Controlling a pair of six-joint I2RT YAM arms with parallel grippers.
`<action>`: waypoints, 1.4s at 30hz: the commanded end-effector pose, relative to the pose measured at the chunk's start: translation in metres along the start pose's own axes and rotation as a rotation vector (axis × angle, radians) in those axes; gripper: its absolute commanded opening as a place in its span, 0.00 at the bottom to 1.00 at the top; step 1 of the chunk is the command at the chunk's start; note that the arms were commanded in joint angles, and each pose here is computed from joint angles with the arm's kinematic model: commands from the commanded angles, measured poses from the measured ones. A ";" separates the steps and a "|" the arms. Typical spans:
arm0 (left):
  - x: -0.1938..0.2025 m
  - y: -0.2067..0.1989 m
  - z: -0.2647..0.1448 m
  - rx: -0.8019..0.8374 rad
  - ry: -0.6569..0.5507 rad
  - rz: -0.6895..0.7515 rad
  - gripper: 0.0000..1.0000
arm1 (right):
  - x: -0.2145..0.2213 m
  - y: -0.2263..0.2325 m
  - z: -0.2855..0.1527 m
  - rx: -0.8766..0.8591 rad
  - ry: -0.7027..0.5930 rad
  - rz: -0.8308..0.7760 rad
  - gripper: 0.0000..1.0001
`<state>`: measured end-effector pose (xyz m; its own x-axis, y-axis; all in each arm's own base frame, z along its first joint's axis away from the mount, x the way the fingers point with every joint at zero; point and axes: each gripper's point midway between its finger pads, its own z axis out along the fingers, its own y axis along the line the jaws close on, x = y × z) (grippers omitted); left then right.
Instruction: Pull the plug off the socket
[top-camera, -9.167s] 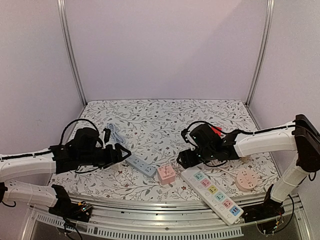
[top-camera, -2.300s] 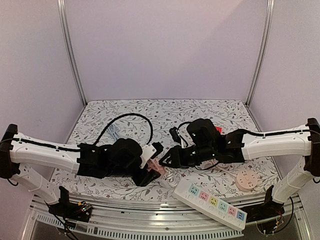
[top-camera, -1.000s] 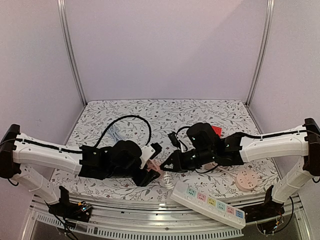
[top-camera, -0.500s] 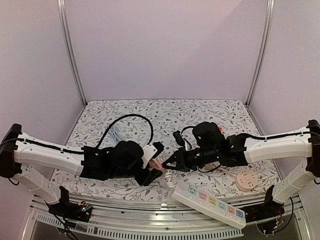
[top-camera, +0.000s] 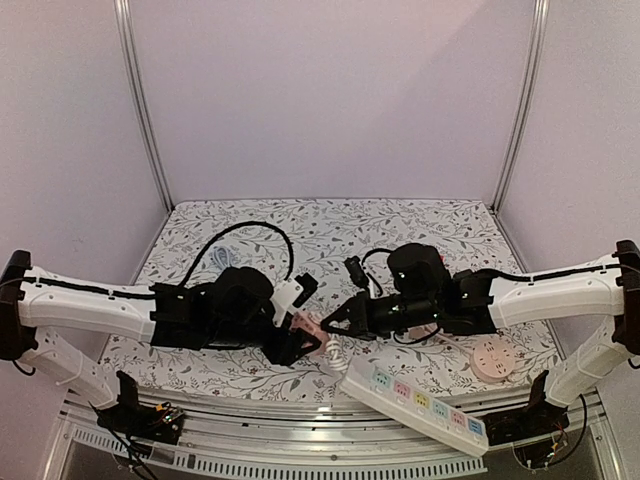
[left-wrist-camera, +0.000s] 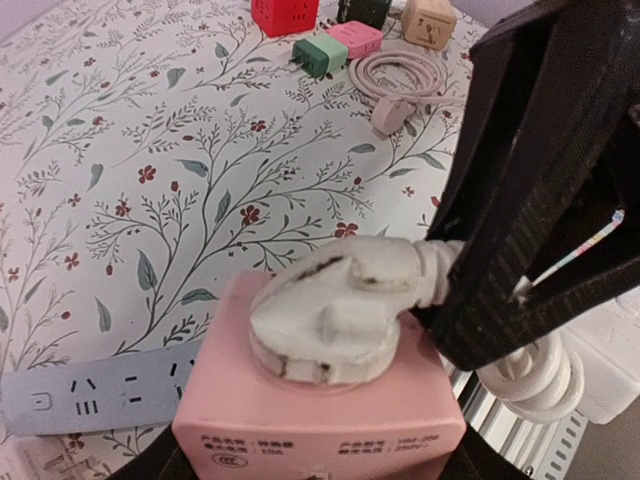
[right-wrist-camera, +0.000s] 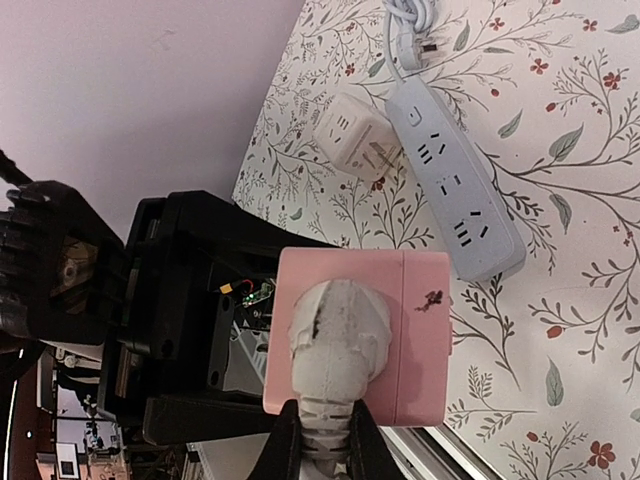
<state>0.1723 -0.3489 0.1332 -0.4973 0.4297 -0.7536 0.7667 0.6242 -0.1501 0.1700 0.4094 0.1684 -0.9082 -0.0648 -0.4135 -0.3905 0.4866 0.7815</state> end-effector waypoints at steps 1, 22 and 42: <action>-0.014 0.031 -0.013 -0.066 -0.054 -0.156 0.05 | 0.014 -0.034 0.005 0.121 0.021 0.020 0.00; 0.036 0.020 -0.002 -0.055 0.088 0.046 0.00 | -0.027 -0.009 -0.003 0.099 -0.092 0.020 0.00; 0.015 0.014 0.000 -0.083 0.022 -0.008 0.00 | -0.023 -0.018 -0.007 0.122 -0.085 0.019 0.00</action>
<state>0.1679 -0.3240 0.0903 -0.4953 0.5430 -0.6781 0.7518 0.6590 -0.0215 0.1968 0.4006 0.1670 -0.9012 0.0053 -0.4334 -0.3487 0.5852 0.7321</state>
